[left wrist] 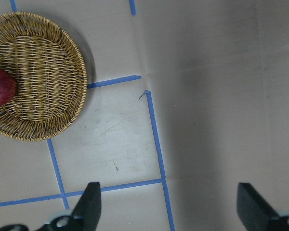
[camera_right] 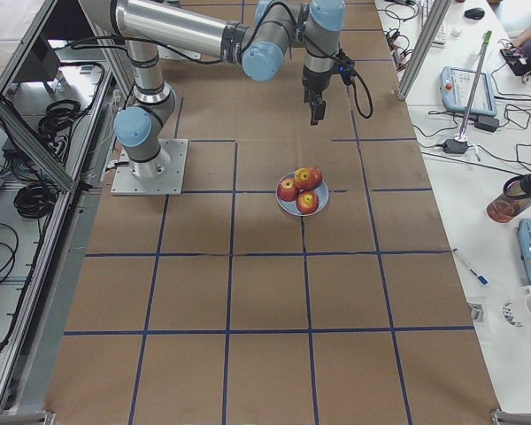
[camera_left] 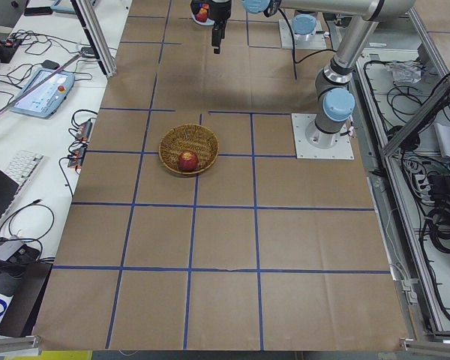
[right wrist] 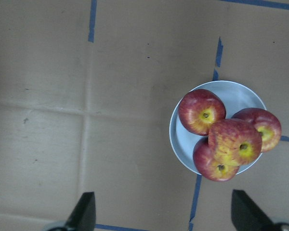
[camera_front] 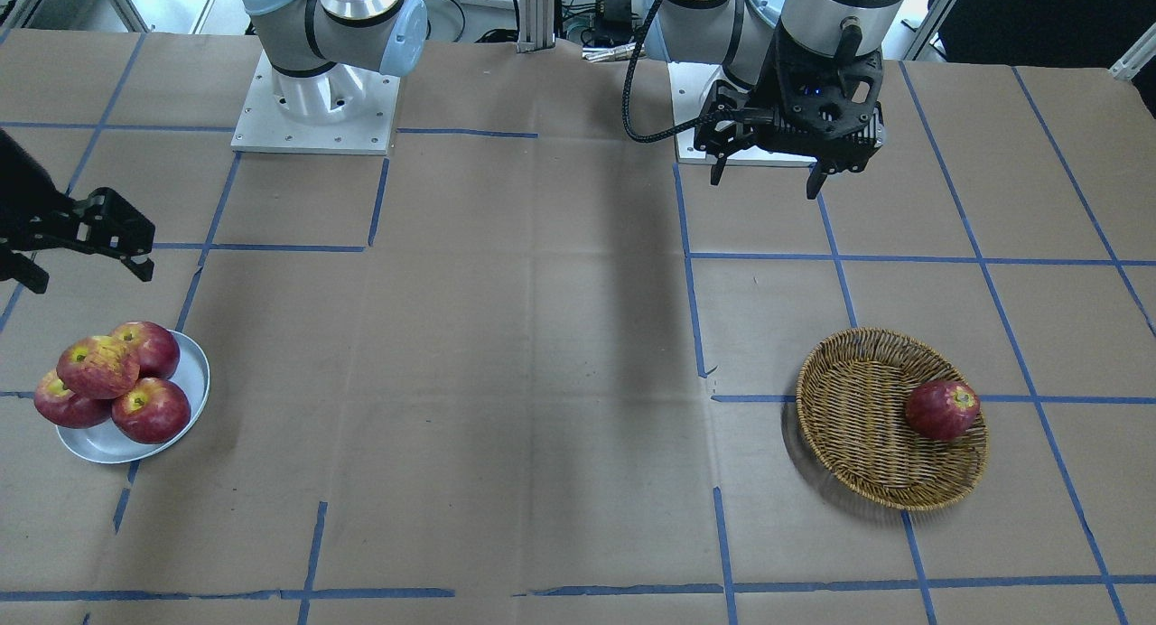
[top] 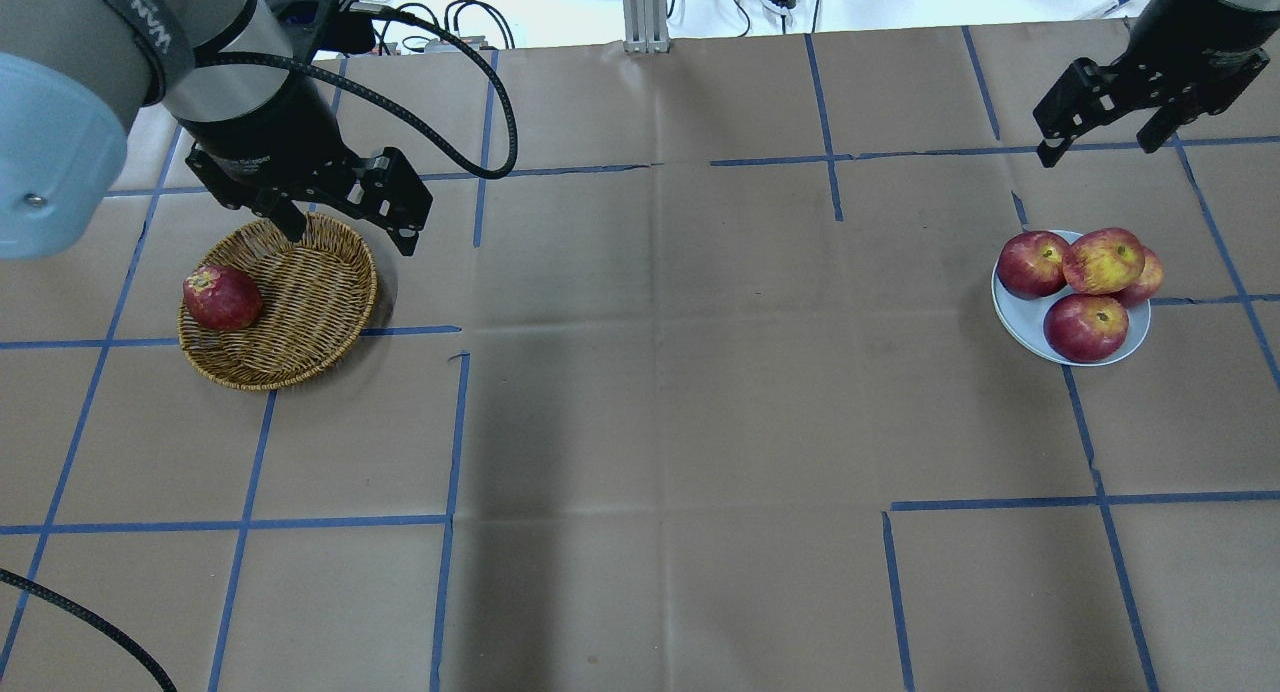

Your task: Transfer apple from basket to plate

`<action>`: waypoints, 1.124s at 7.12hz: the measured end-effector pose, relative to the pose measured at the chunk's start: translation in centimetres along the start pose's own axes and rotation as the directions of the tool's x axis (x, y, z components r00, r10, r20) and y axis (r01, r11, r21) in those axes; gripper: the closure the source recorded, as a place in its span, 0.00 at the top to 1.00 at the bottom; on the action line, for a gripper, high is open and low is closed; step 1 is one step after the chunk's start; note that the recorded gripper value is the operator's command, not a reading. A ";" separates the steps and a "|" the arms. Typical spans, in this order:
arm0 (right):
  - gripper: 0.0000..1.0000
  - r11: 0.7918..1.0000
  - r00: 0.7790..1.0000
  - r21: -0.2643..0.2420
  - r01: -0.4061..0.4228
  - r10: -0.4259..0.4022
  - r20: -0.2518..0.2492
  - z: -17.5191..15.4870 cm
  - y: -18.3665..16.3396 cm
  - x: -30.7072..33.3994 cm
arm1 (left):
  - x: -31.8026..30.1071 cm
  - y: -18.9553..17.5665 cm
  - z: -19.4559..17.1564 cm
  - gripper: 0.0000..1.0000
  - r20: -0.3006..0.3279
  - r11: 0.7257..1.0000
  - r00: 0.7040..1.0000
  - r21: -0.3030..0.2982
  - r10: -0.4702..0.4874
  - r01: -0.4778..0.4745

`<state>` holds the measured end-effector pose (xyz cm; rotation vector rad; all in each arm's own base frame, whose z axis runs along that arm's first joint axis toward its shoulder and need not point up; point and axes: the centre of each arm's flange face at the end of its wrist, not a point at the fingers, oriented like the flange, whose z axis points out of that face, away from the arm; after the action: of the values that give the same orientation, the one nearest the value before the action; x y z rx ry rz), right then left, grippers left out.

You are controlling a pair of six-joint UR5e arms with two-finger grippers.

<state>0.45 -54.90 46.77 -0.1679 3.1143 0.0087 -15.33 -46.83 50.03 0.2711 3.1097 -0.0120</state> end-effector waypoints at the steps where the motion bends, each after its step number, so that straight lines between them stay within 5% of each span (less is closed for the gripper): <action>1: 1.00 0.999 0.999 -0.009 -0.036 0.036 0.001 -0.6 0.5 -3.4 | 0.0 -0.1 0.2 0.99 0.000 1.000 1.000 -0.004 0.001 -0.001; 4: 1.00 0.993 0.994 -0.014 -0.113 0.113 -0.004 -1.0 2.6 -10.9 | 0.1 -0.3 0.4 0.99 -0.007 1.000 1.000 -0.008 0.003 -0.003; 8: 1.00 0.985 0.984 -0.002 -0.175 0.175 -0.034 -0.7 4.7 -11.7 | 0.1 -0.3 0.5 0.99 -0.007 1.000 1.000 -0.010 0.003 -0.003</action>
<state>11.57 -48.93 47.79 0.1072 3.1519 0.0166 -15.44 -47.12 49.51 0.2769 3.1152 0.0046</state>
